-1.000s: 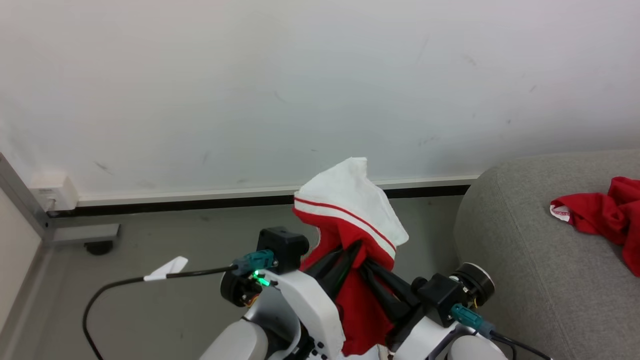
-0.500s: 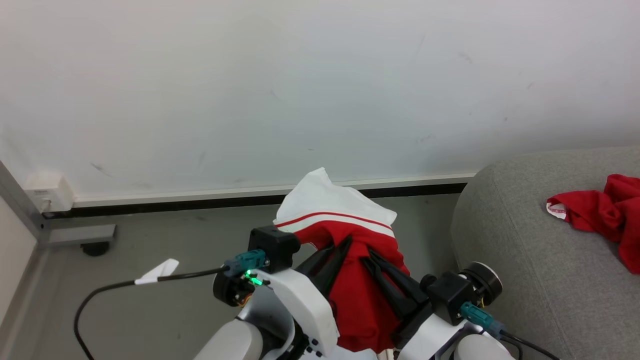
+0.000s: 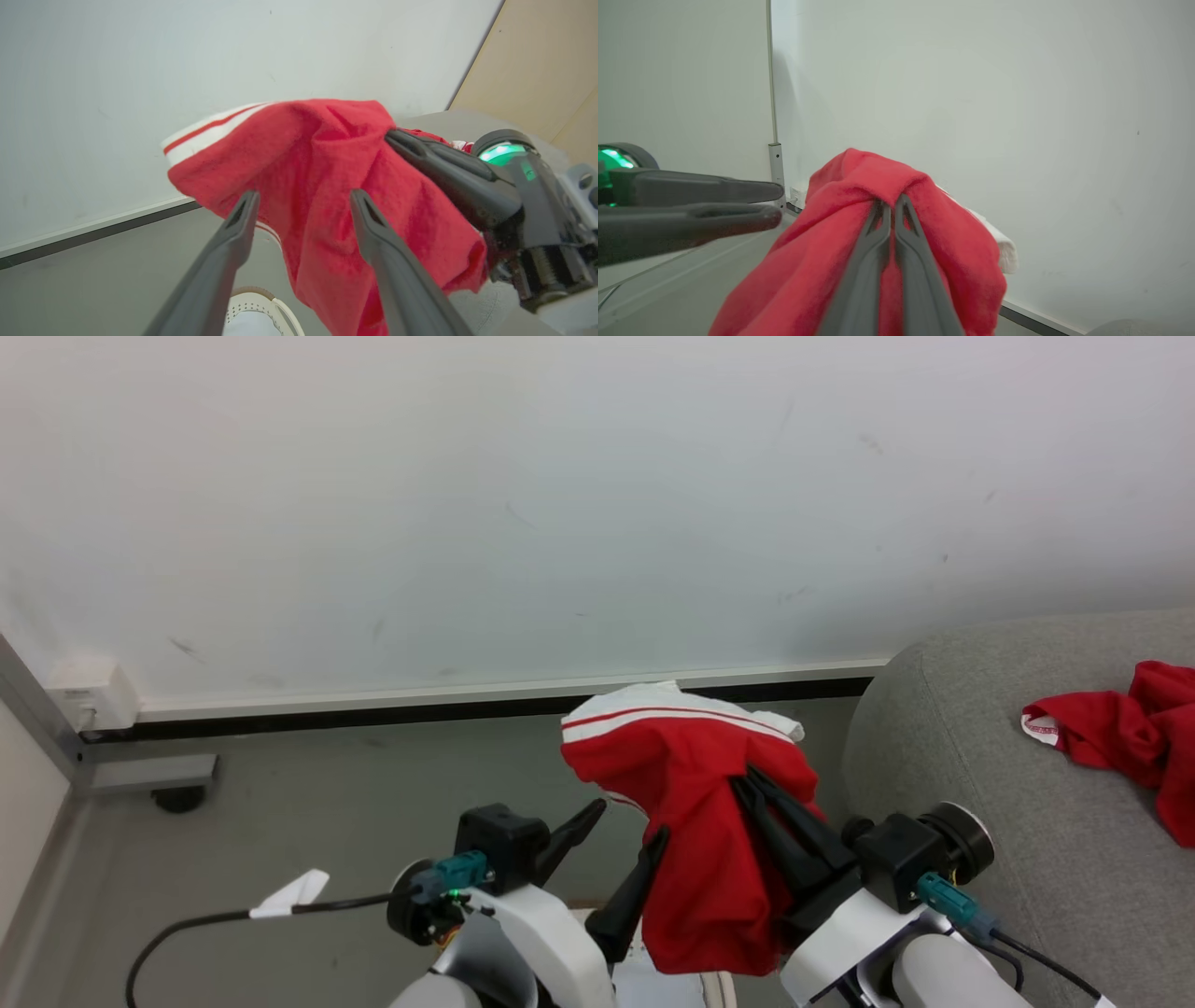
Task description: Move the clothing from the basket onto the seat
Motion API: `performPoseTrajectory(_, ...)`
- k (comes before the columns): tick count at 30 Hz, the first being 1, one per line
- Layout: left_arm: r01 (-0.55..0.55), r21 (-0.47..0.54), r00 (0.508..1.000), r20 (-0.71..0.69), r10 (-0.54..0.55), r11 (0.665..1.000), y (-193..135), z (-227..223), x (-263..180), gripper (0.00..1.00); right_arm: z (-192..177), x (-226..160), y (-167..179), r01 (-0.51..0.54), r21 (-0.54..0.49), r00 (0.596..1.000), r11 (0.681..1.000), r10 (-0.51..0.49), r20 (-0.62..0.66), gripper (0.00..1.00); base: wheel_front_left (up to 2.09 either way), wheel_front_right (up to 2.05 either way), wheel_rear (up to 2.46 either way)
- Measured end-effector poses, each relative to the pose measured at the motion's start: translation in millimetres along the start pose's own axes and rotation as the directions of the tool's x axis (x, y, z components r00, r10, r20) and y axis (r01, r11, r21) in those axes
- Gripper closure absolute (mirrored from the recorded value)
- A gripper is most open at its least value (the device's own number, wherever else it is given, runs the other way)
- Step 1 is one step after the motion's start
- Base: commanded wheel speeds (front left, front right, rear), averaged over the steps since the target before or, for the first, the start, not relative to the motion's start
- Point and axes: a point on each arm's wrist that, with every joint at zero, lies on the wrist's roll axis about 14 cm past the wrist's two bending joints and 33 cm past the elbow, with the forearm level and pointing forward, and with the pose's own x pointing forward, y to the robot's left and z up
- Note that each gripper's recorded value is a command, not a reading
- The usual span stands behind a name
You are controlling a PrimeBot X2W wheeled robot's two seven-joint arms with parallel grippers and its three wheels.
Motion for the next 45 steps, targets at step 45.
performPoseTrajectory(45,0.341,-0.034,0.940,-0.011,-0.342,0.939,-102,-25,47,0.00,23,-113,-120,0.423,-0.100,0.906,0.901,-0.420,0.044,1.00,0.00,0.00,0.00)
